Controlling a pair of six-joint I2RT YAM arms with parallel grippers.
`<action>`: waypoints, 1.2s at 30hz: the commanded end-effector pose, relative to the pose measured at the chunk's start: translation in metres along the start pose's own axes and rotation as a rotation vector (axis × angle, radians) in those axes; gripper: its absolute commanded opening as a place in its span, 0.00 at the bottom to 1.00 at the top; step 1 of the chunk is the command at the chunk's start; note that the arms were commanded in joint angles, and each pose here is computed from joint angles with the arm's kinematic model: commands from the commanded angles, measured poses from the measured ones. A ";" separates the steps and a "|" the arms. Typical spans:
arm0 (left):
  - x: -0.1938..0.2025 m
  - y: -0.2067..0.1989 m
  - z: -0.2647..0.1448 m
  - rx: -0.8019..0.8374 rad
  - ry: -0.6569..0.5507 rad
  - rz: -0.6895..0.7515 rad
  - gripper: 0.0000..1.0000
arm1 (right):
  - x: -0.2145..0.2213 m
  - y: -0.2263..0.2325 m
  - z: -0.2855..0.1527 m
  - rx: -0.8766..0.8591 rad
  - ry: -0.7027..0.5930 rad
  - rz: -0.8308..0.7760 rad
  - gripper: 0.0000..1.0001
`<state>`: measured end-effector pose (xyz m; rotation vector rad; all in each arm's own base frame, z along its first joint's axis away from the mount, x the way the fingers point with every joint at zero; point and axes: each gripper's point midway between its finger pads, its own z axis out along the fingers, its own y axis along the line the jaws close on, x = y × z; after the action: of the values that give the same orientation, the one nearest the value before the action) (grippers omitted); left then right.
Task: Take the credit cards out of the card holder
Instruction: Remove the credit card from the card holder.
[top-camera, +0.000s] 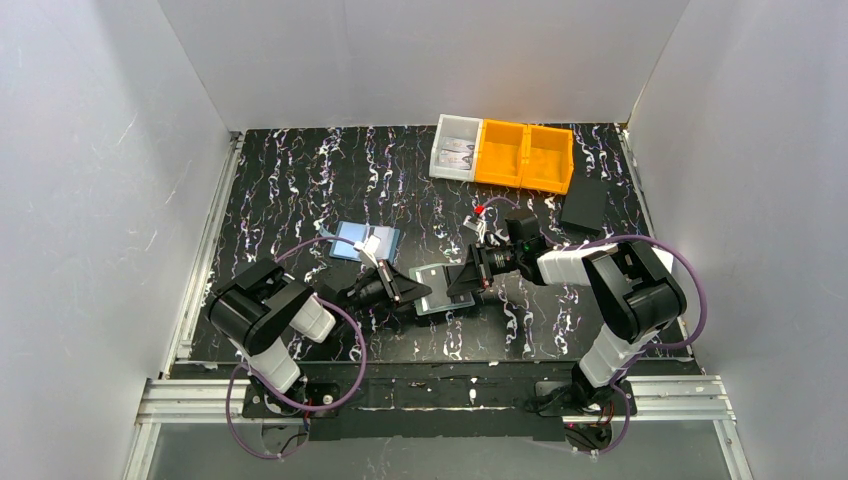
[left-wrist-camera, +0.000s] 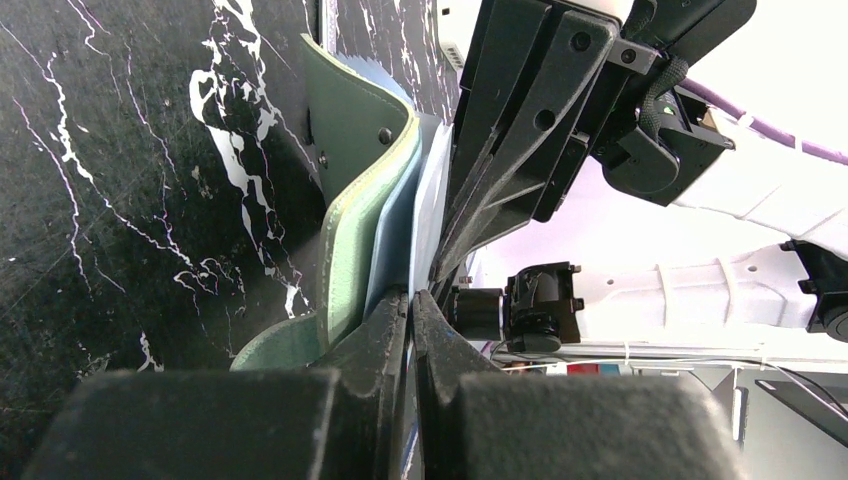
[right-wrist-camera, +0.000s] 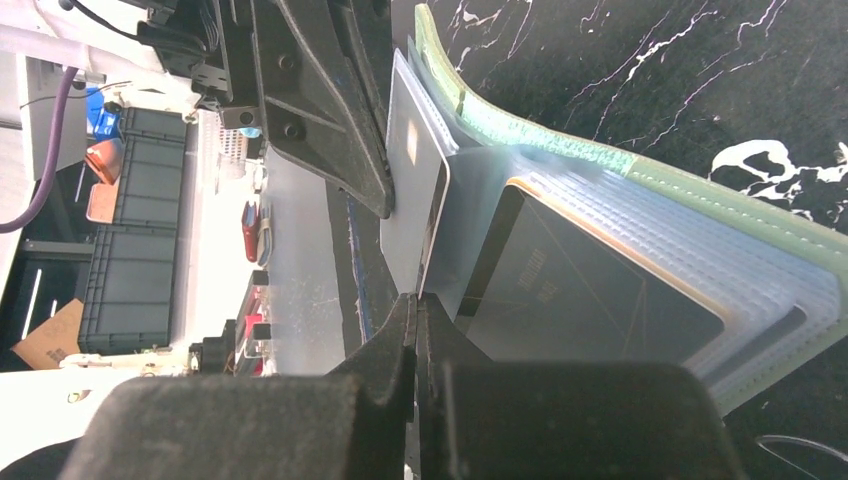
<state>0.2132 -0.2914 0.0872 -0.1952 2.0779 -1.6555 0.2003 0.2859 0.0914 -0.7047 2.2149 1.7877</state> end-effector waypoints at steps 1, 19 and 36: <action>0.001 -0.002 -0.002 0.014 -0.005 0.014 0.00 | -0.012 0.003 -0.004 0.005 -0.026 -0.080 0.01; -0.002 0.002 -0.010 0.014 0.003 0.010 0.00 | -0.009 -0.008 -0.006 0.033 -0.025 -0.064 0.01; -0.002 0.009 -0.014 0.004 0.018 -0.005 0.01 | -0.007 -0.014 -0.006 0.042 -0.023 -0.050 0.01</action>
<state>0.2072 -0.2858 0.0854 -0.1721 2.0986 -1.6857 0.1986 0.2844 0.0874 -0.7275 2.2150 1.7739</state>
